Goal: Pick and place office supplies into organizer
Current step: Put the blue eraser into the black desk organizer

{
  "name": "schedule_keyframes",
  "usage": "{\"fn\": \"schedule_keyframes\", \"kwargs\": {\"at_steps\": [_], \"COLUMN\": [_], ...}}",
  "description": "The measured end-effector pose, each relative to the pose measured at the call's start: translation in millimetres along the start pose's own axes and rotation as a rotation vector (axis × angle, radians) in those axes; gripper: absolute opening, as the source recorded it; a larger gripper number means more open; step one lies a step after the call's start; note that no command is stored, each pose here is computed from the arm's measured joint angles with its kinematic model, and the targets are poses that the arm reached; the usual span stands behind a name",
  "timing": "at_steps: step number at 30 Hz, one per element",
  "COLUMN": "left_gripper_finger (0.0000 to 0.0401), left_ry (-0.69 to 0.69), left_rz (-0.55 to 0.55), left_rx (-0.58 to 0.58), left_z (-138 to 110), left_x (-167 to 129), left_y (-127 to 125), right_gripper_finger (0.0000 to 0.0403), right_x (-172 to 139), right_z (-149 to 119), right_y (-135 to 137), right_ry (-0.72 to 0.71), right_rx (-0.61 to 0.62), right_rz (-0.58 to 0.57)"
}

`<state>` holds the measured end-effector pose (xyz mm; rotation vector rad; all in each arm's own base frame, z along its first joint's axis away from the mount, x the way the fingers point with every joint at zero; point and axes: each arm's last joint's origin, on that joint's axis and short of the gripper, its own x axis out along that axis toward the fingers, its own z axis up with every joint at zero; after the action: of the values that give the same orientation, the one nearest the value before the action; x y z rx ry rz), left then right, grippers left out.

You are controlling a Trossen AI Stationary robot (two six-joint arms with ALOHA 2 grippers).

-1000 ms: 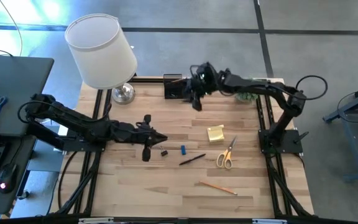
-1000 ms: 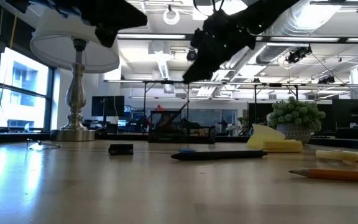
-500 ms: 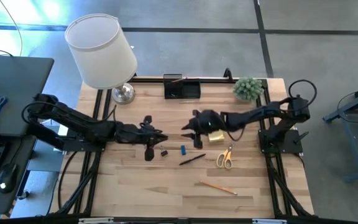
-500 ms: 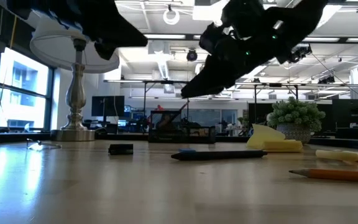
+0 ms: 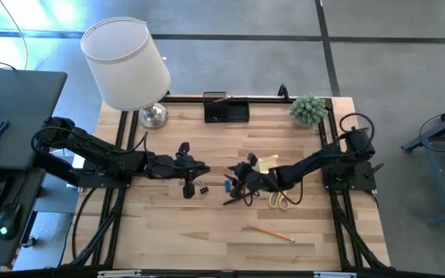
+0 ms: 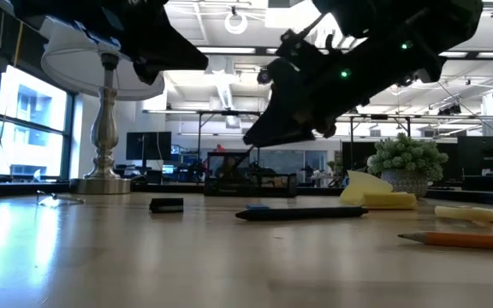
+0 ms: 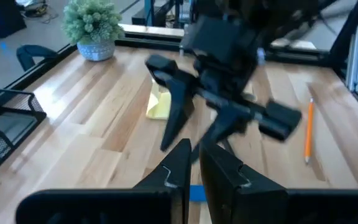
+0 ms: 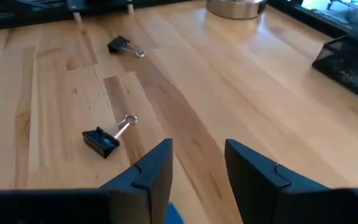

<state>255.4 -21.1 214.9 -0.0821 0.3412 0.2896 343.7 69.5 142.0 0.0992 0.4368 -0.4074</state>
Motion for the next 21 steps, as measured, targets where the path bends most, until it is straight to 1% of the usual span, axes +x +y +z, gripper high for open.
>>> {"fn": "schedule_keyframes", "kwargs": {"at_steps": [5, 8, 11, 13, 16, 21], "left_gripper_finger": [0.0024, 0.0024, 0.0024, 0.0024, 0.0023, 0.0023], "left_ry": [0.001, 0.013, 0.027, 0.028, 0.032, 0.064], "left_rz": [-0.066, -0.092, -0.105, -0.117, -0.132, -0.135], "left_rx": [-0.010, -0.009, -0.025, -0.041, -0.053, -0.049], "left_z": [4, 6, 7, 8, 8, 5], "left_x": [-6, -12, -17, -19, -21, -21], "left_y": [0, 1, 2, 2, 2, 3], "right_gripper_finger": [0.0140, 0.0140, 0.0140, 0.0140, 0.0140, 0.0140], "right_x": [13, 19, 23, 23, 19, 16], "right_z": [-7, -12, -19, -22, -27, -36], "right_y": [29, 48, 61, 66, 71, 68], "right_ry": [0.052, 0.121, 0.198, 0.225, 0.232, 0.224], "right_rx": [-0.029, -0.062, -0.092, -0.104, -0.096, -0.056], "right_rz": [-0.001, -0.054, -0.123, -0.168, -0.205, -0.246]}}
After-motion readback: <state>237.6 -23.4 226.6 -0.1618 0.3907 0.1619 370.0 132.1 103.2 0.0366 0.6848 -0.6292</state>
